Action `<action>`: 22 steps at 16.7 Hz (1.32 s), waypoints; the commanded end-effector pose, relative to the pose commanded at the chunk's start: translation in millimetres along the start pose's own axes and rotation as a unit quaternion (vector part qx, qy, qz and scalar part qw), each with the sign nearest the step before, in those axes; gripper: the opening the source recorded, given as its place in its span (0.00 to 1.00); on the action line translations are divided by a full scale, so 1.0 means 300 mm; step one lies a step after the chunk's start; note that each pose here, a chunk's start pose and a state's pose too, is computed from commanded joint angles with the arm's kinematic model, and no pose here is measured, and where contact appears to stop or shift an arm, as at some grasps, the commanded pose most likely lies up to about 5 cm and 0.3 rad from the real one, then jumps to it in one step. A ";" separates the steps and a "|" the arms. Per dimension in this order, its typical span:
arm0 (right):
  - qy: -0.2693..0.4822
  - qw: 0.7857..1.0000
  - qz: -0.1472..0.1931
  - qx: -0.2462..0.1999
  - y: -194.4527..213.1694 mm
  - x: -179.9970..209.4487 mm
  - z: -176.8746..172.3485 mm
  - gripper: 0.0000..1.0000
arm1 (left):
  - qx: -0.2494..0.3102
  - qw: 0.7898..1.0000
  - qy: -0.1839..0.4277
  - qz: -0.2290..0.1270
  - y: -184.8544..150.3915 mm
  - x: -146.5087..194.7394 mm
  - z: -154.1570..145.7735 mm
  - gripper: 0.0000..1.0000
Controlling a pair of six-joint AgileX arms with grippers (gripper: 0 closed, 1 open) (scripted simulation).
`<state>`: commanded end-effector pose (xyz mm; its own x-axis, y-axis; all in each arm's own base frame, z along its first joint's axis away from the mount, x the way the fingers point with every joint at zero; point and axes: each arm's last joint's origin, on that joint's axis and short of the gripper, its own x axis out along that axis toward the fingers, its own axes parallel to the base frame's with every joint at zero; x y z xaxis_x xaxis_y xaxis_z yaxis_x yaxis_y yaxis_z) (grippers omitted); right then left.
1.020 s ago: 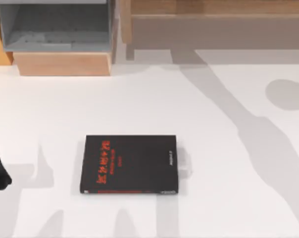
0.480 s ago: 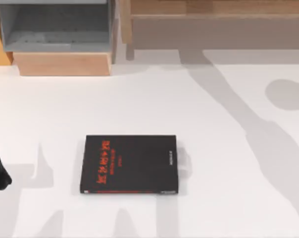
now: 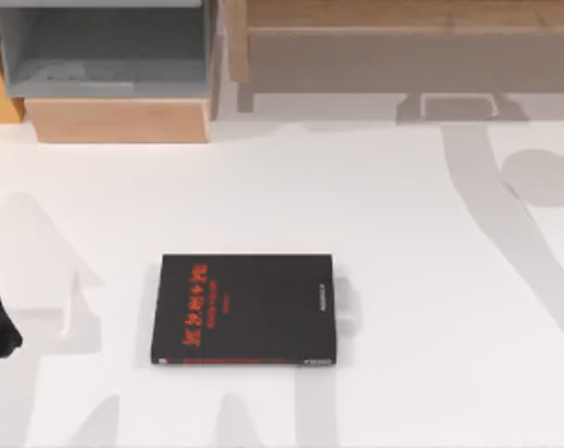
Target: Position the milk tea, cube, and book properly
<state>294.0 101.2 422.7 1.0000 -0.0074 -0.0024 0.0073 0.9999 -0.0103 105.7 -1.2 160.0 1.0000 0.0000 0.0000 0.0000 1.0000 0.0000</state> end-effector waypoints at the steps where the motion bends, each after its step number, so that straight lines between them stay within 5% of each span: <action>1: 0.001 1.000 0.000 0.000 -0.055 -0.079 -0.030 1.00 | 0.000 1.000 0.000 0.000 0.000 0.000 0.000 1.00; 7: 0.002 1.000 0.000 0.002 -0.272 -0.487 -0.395 1.00 | 0.000 1.000 0.000 0.000 0.000 0.000 0.000 1.00; 13: 0.000 1.000 0.003 0.004 -0.328 -0.618 -0.785 1.00 | 0.000 1.000 0.000 0.000 0.000 0.000 0.000 1.00; 22: -0.001 1.000 0.004 0.005 -0.337 -0.623 -0.881 1.00 | 0.000 1.000 0.000 0.000 0.000 0.000 0.000 1.00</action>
<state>105.7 -1.2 160.0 1.0000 0.0000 0.0000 0.0000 1.0000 0.0000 105.7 -1.2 160.0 1.0000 0.0000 0.0000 0.0000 1.0000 0.0000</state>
